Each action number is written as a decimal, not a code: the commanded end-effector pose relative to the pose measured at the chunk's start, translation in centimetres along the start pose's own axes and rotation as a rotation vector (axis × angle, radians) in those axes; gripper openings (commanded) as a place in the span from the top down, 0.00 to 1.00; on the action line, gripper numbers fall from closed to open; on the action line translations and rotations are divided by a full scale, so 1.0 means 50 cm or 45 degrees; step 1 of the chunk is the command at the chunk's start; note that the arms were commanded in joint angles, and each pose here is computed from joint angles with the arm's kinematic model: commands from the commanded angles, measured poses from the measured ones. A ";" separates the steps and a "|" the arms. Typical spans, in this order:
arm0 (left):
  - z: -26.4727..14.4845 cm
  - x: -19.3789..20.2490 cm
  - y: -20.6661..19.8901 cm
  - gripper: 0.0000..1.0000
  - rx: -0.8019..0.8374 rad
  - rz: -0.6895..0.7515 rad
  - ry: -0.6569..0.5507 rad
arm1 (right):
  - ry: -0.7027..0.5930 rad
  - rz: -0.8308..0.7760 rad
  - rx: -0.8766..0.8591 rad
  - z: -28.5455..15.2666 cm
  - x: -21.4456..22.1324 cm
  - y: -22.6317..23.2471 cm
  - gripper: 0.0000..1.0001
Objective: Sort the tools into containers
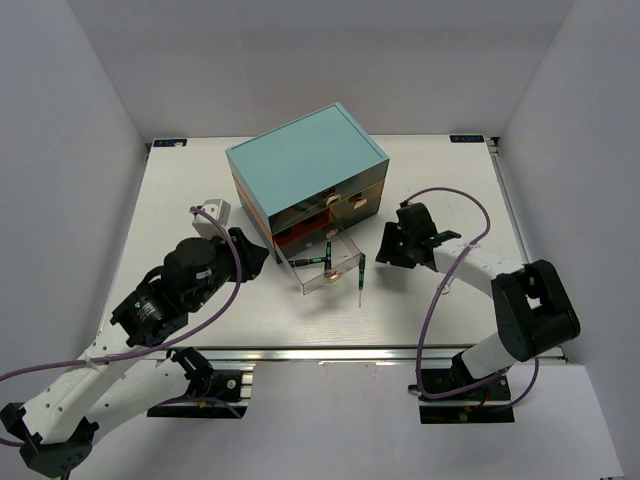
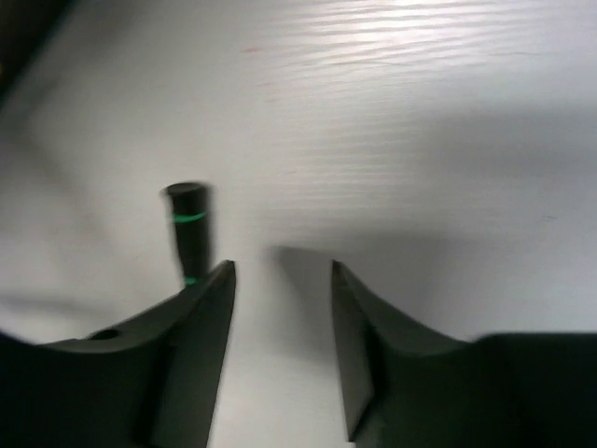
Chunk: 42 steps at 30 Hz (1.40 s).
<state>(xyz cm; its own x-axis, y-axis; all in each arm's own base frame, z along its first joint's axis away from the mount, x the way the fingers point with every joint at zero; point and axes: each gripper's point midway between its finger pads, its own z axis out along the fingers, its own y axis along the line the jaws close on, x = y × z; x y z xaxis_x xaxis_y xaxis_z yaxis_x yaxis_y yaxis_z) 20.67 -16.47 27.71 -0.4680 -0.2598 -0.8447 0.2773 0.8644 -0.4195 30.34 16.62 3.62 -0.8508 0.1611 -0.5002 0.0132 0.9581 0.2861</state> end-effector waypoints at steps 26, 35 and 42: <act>-0.025 -0.004 0.020 0.58 -0.046 -0.030 -0.022 | 0.020 -0.212 -0.072 0.048 0.031 0.129 0.46; -0.028 0.002 0.028 0.58 -0.052 -0.039 -0.031 | -0.014 -0.326 0.123 0.035 0.050 0.025 0.58; -0.025 0.000 0.027 0.58 -0.050 -0.033 -0.033 | -0.015 -0.273 0.195 0.019 0.040 -0.065 0.72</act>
<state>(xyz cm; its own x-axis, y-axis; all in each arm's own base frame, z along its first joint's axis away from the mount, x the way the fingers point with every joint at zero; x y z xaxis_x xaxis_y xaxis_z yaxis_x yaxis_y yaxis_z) 19.87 -14.87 28.08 -0.4516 -0.2968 -0.8414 0.2413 0.8673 -0.4354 29.49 17.91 1.81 -0.8211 -0.0346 -0.5697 -0.1350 0.9816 0.1349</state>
